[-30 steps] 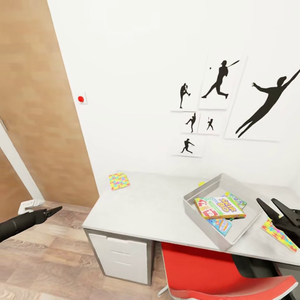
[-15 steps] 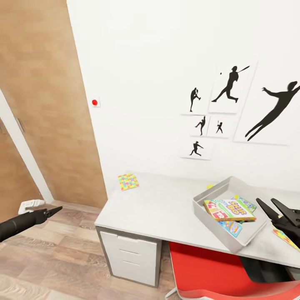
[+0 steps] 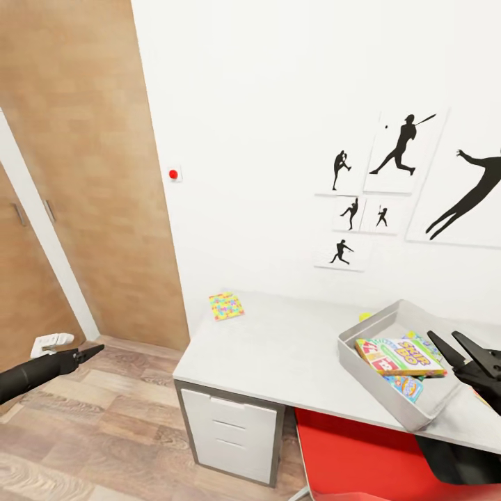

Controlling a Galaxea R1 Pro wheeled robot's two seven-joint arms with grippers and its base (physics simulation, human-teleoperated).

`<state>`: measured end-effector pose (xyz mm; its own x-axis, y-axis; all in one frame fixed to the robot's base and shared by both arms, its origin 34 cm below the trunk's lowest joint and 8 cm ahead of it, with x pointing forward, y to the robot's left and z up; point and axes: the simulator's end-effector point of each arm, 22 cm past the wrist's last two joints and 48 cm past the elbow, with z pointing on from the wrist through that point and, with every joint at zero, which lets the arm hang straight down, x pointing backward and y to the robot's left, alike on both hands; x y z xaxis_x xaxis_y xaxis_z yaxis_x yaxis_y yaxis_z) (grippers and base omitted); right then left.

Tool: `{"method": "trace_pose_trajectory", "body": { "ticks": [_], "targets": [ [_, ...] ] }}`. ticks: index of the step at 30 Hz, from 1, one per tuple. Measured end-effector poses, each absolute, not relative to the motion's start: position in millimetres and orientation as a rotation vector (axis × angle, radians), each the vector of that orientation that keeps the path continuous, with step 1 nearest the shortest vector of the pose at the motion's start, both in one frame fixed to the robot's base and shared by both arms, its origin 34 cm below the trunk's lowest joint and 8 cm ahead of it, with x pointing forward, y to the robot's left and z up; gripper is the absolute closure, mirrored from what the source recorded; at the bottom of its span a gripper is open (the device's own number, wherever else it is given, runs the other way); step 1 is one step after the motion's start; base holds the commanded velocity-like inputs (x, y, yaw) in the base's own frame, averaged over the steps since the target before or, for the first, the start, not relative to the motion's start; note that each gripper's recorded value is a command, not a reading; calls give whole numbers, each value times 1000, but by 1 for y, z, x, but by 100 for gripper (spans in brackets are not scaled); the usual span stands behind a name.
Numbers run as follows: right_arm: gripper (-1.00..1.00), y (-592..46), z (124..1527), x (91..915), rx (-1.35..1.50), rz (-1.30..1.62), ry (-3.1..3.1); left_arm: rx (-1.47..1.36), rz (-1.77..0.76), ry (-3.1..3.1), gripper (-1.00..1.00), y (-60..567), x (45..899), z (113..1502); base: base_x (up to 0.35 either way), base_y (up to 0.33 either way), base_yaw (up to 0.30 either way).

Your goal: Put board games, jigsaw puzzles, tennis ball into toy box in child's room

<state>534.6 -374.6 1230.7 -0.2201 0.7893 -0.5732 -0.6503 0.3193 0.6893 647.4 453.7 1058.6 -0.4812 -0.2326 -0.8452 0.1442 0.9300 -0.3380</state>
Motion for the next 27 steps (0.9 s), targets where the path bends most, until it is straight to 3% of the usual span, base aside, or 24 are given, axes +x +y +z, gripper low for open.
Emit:
{"method": "trace_pose_trajectory", "body": {
  "ticks": [27],
  "targets": [
    [-100, -374, 1231, 535, 151, 1331, 1206, -63, -446, 2024, -100, 454, 648, 1059, 17, 9, 1]
  ]
}}
